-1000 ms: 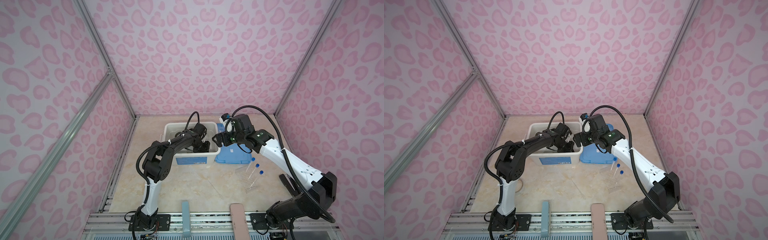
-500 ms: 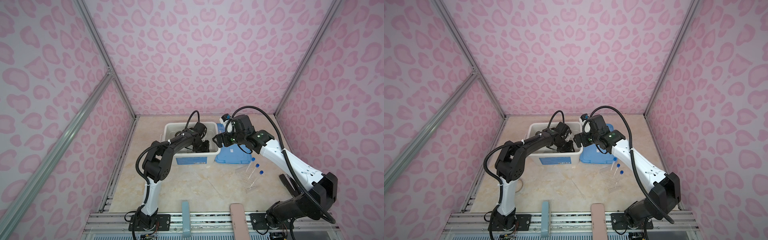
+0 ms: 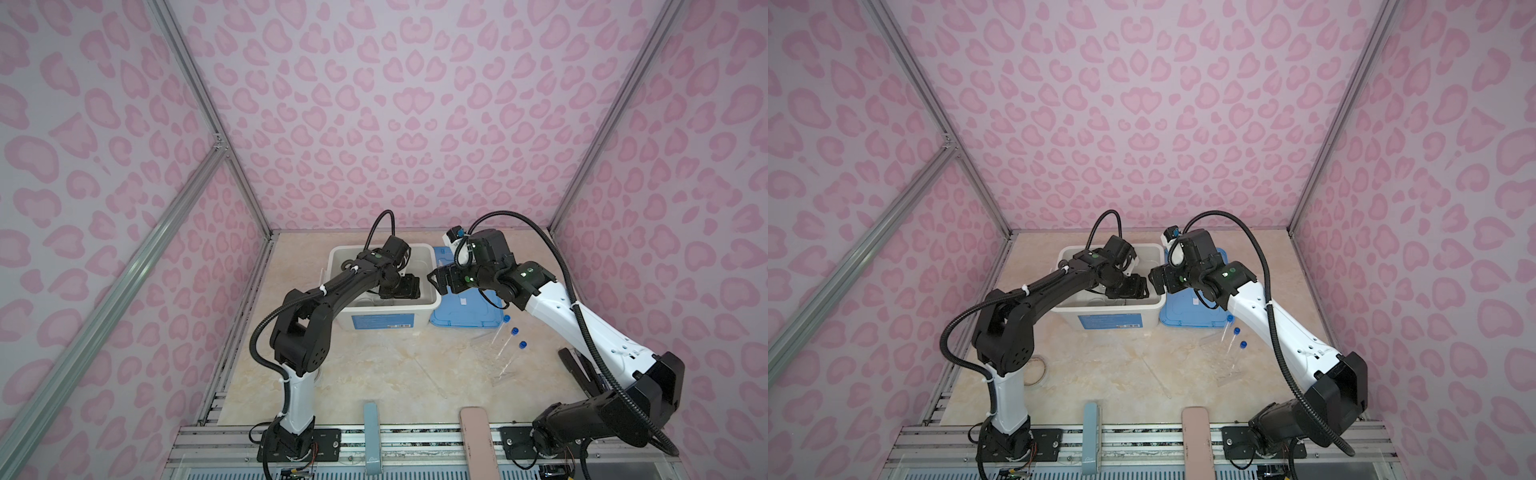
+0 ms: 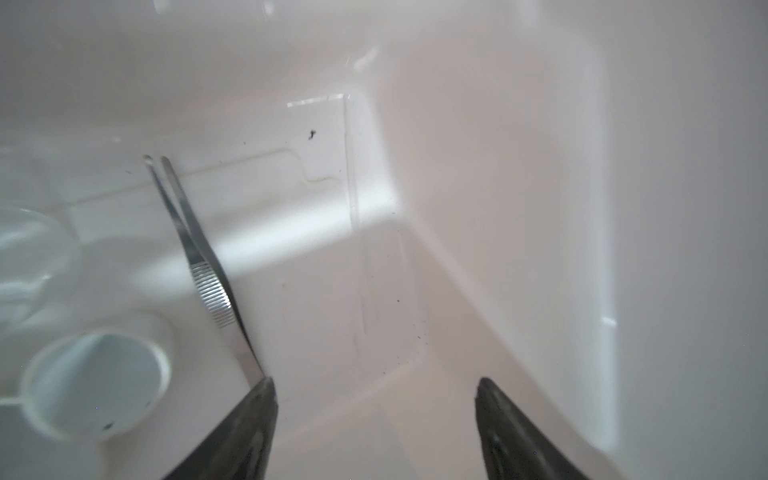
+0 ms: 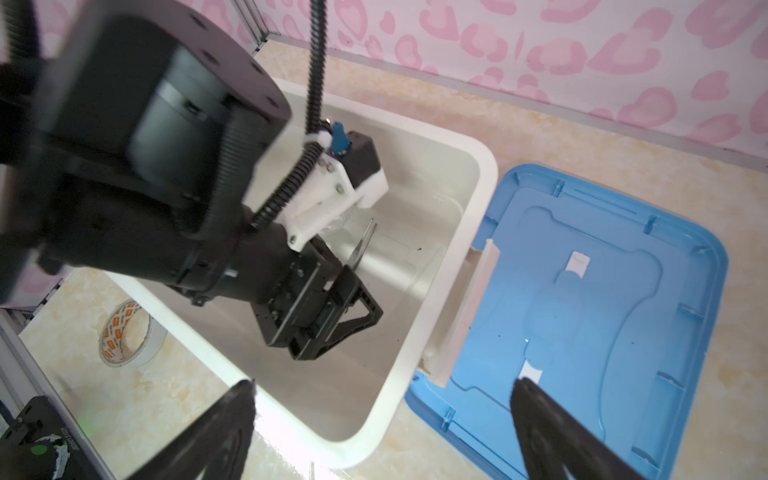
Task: Organize the chemistry lab equipment
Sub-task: 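Withdraw the left gripper toward another pipette while the right arm draws back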
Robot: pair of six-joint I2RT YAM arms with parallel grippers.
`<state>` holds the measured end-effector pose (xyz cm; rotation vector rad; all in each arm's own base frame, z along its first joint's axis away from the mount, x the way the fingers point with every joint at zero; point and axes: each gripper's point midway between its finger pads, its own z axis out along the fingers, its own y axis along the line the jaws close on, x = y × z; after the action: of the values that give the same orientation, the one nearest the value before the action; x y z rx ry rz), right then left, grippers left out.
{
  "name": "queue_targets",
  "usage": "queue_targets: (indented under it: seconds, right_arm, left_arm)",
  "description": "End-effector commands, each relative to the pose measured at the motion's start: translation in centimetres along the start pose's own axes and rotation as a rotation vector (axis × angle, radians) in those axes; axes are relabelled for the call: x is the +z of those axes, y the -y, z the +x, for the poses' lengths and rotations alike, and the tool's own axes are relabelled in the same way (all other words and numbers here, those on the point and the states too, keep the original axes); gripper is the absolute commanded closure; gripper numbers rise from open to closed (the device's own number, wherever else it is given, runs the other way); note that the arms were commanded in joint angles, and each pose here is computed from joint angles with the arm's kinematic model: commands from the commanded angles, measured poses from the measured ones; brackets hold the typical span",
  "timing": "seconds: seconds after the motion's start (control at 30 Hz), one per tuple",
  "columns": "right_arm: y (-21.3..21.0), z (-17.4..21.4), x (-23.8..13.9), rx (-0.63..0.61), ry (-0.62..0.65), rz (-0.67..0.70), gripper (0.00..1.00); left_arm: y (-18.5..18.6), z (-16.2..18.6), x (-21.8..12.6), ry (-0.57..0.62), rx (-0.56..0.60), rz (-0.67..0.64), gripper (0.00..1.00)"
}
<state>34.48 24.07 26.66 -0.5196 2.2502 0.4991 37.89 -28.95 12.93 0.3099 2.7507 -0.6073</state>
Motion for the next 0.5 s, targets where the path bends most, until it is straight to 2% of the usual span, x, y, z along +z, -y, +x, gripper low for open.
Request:
queue_targets:
  seconds: [0.0, 0.17, 0.3, 0.47]
  right_arm:
    - [0.2, -0.4, -0.5, -0.002, 0.017, 0.014, 0.03]
    - [0.2, -0.7, -1.8, -0.006, 0.033, 0.024, 0.03]
    - [-0.1, -0.9, -3.8, -0.018, 0.07, 0.017, 0.02]
    - [0.0, 0.1, -6.2, -0.019, 0.066, 0.039, 0.02]
  left_arm:
    - [0.4, -0.5, -2.4, 0.046, 0.002, 0.0, 0.12]
    - [1.2, -1.0, -6.0, 0.125, 0.002, 0.013, 0.01]
    - [2.1, -1.0, -9.7, 0.202, -0.031, 0.045, 0.02]
    - [4.5, 0.6, -14.0, 0.278, -0.099, 0.128, 0.02]
